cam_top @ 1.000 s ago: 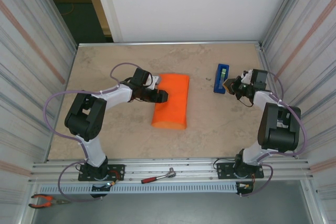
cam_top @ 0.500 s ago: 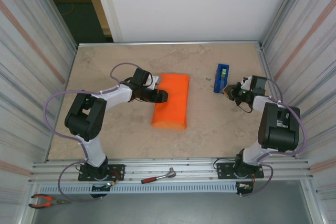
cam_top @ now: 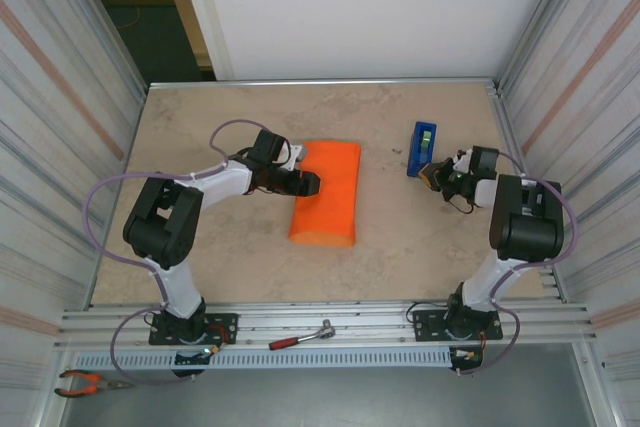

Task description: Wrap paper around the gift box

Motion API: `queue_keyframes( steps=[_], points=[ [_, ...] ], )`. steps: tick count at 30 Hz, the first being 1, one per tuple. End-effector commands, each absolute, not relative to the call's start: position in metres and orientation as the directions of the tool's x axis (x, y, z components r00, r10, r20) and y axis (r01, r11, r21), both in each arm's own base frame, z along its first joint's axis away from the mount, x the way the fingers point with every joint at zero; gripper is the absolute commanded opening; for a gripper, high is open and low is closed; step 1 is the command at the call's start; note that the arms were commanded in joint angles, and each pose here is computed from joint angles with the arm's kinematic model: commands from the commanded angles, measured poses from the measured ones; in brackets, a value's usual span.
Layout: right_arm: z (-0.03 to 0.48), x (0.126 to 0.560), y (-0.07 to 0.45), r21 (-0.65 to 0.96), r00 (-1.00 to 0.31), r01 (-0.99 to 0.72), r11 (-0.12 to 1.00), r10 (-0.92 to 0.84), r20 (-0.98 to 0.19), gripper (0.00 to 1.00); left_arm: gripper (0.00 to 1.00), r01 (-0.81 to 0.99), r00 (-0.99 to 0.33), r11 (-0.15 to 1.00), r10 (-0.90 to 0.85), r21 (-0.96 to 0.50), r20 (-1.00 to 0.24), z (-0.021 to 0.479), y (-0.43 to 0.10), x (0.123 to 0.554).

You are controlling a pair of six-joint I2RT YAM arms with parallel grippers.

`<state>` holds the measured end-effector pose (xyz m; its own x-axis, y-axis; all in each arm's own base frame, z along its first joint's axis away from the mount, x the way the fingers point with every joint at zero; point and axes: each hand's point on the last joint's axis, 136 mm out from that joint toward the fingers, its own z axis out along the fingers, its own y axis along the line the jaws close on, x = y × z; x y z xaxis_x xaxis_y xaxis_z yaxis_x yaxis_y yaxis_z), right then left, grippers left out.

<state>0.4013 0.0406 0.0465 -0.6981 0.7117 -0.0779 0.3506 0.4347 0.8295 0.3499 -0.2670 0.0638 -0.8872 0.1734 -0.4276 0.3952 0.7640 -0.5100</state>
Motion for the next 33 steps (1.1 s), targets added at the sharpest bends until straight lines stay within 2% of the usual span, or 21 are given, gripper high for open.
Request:
queue_keyframes(
  steps=[1, 14, 23, 24, 26, 27, 29, 33],
  points=[
    [0.017, 0.394, 0.057, 0.786, -0.702, 0.441, 0.433, 0.712, 0.002, 0.0, 0.69, 0.35, -0.932, 0.843, 0.269, -0.408, -0.244, 0.004, -0.246, 0.308],
    [0.056, 0.392, 0.065, 0.81, -0.722, 0.371, 0.453, 0.69, -0.056, 0.0, 0.69, 0.354, -0.93, 0.842, 0.272, -0.408, -0.246, 0.005, -0.247, 0.307],
    [0.11, 0.375, 0.015, 0.806, -0.64, 0.342, 0.484, 0.748, -0.178, 0.02, 0.69, 0.356, -0.93, 0.841, 0.275, -0.408, -0.243, 0.003, -0.248, 0.306],
    [0.116, 0.377, 0.009, 0.799, -0.636, 0.339, 0.497, 0.747, -0.194, 0.15, 0.69, 0.355, -0.93, 0.841, 0.275, -0.408, -0.243, 0.003, -0.248, 0.306],
    [0.125, 0.383, 0.004, 0.795, -0.64, 0.327, 0.511, 0.739, -0.211, 0.37, 0.69, 0.356, -0.93, 0.84, 0.275, -0.41, -0.244, 0.004, -0.248, 0.306],
    [0.127, 0.388, 0.003, 0.794, -0.646, 0.319, 0.518, 0.732, -0.218, 0.44, 0.69, 0.353, -0.931, 0.84, 0.274, -0.411, -0.241, 0.003, -0.248, 0.306],
    [0.13, 0.398, 0.003, 0.798, -0.66, 0.306, 0.52, 0.72, -0.216, 0.52, 0.69, 0.354, -0.931, 0.84, 0.273, -0.411, -0.243, 0.003, -0.249, 0.306],
    [0.121, 0.415, 0.002, 0.798, -0.683, 0.297, 0.524, 0.701, -0.206, 0.55, 0.69, 0.355, -0.931, 0.84, 0.274, -0.412, -0.243, 0.003, -0.249, 0.305]
  ],
)
